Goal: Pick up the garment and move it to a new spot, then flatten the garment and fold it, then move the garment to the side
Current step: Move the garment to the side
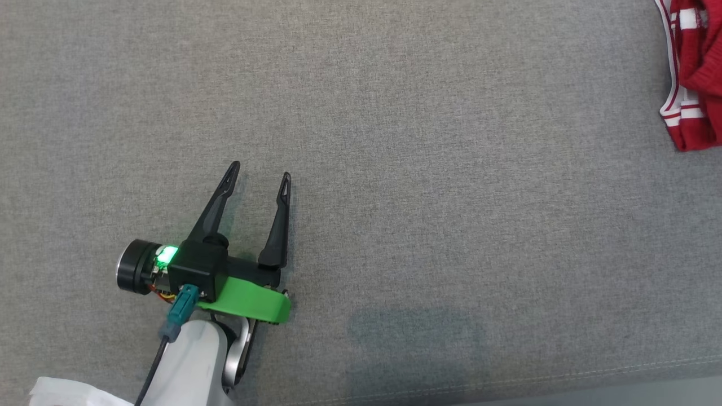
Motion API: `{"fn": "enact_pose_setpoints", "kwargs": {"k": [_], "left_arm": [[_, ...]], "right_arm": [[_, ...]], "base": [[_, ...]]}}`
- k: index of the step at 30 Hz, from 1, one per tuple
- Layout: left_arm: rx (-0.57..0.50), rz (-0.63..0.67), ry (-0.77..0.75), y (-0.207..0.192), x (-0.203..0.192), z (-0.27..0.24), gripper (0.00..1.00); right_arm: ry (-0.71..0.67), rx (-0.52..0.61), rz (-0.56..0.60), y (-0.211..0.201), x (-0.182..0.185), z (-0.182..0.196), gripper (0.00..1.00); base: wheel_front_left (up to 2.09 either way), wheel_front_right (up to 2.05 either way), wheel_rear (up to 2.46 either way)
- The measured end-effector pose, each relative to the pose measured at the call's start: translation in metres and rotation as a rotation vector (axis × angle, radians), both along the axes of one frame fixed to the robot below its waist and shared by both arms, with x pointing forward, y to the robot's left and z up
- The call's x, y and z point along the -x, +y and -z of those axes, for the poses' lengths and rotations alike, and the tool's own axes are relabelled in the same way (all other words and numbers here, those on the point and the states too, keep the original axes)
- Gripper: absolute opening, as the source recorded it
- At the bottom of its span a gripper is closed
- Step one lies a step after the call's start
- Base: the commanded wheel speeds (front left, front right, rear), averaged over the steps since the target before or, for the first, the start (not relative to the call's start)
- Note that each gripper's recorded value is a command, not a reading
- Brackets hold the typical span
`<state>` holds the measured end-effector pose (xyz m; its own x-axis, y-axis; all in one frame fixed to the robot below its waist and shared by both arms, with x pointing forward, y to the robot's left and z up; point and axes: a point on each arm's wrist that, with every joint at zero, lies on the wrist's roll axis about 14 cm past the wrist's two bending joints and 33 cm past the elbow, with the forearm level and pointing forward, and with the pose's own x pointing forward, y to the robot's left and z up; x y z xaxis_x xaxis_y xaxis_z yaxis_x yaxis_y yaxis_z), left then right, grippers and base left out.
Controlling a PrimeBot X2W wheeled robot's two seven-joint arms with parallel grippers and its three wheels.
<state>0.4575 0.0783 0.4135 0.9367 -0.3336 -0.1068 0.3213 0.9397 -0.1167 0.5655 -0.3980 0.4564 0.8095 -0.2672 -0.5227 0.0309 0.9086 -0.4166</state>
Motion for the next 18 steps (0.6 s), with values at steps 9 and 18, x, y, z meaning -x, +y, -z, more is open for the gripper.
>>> {"fn": "enact_pose_setpoints", "kwargs": {"k": [9,18], "left_arm": [[-0.007,0.022,0.012,-0.005,-0.003,0.007,1.0],[-0.011,0.039,0.007,-0.01,-0.004,0.006,1.0]], "right_arm": [[-0.006,0.03,0.014,-0.007,0.001,0.013,1.0],[-0.037,0.093,0.013,-0.019,0.006,0.003,1.0]], "base": [[0.0,0.0,0.0],[0.0,0.0,0.0]]}}
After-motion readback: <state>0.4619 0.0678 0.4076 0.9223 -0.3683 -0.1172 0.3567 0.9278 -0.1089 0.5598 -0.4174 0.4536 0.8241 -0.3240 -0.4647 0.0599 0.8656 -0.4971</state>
